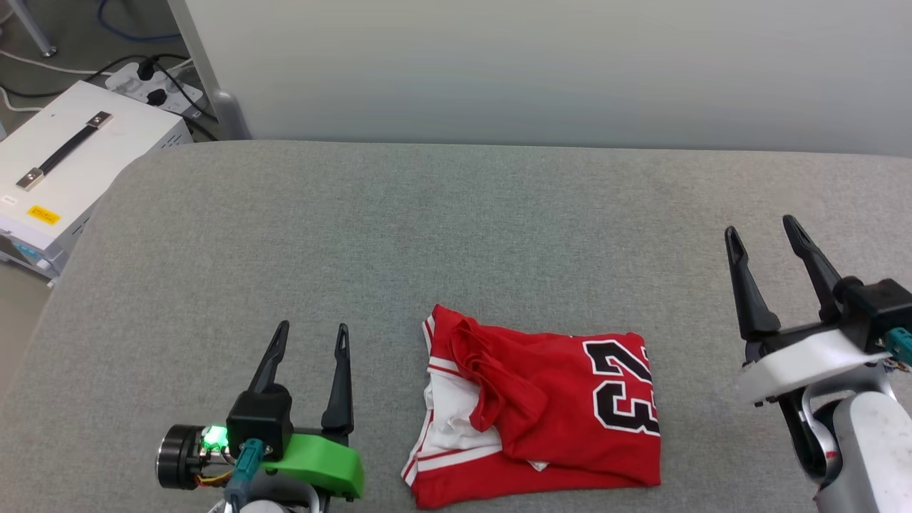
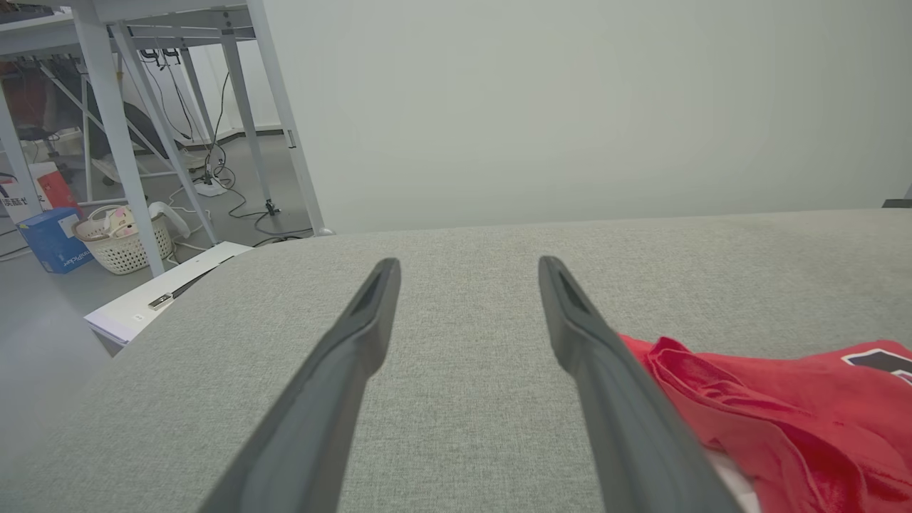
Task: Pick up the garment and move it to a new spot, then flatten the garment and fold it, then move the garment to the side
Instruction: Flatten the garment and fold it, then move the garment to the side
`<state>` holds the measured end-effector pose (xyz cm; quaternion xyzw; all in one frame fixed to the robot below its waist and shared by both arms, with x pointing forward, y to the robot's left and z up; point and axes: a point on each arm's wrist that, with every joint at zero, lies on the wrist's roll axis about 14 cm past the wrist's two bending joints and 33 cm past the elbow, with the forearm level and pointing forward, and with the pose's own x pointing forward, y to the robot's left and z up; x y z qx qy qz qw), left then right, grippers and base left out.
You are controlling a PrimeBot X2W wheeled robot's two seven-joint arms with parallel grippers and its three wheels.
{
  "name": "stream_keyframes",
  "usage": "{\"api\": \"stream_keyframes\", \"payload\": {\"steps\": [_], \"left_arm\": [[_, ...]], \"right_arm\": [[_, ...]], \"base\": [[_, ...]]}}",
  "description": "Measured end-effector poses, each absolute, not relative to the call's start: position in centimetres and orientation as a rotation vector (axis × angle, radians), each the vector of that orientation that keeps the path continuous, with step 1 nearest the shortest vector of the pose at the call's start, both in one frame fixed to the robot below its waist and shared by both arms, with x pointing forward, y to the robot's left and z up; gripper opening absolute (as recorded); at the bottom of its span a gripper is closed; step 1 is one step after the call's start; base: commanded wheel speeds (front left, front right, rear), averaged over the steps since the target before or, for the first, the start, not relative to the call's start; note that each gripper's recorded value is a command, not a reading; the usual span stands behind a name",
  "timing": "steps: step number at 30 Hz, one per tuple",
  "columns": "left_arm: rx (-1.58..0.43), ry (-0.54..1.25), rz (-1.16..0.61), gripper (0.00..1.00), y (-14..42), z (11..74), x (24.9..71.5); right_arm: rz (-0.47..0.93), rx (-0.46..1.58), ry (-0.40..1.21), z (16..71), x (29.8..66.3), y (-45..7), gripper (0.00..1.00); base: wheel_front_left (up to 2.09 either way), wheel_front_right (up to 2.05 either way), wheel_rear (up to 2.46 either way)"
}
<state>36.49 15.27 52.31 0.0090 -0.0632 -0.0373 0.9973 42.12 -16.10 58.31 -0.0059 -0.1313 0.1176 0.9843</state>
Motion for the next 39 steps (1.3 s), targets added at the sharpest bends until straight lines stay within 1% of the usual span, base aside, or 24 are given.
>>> {"api": "stream_keyframes", "payload": {"steps": [7, 16, 22, 30, 39], "left_arm": [[0.015, -0.142, -0.067, 1.00, 15.5, 52.8, 35.5], [0.010, -0.138, -0.053, 1.00, 15.9, 52.6, 34.5], [0.008, -0.133, -0.040, 1.00, 16.3, 52.4, 34.1], [0.007, -0.117, -0.031, 1.00, 16.6, 51.9, 33.7], [0.006, -0.100, -0.025, 1.00, 16.8, 51.3, 33.6]], "right_arm": [[0.151, 0.061, -0.228, 56.2, 39.1, -17.5, 1.00], [0.118, 0.113, -0.175, 54.0, 35.8, -17.5, 1.00], [0.111, 0.127, -0.139, 52.7, 34.4, -17.3, 1.00], [0.119, 0.105, -0.113, 51.9, 33.6, -16.8, 1.00], [0.120, 0.089, -0.126, 52.3, 34.1, -16.9, 1.00]], "base": [[0.00, 0.00, 0.00], [0.00, 0.00, 0.00], [0.00, 0.00, 0.00], [0.00, 0.00, 0.00], [0.00, 0.00, 0.00]]}}
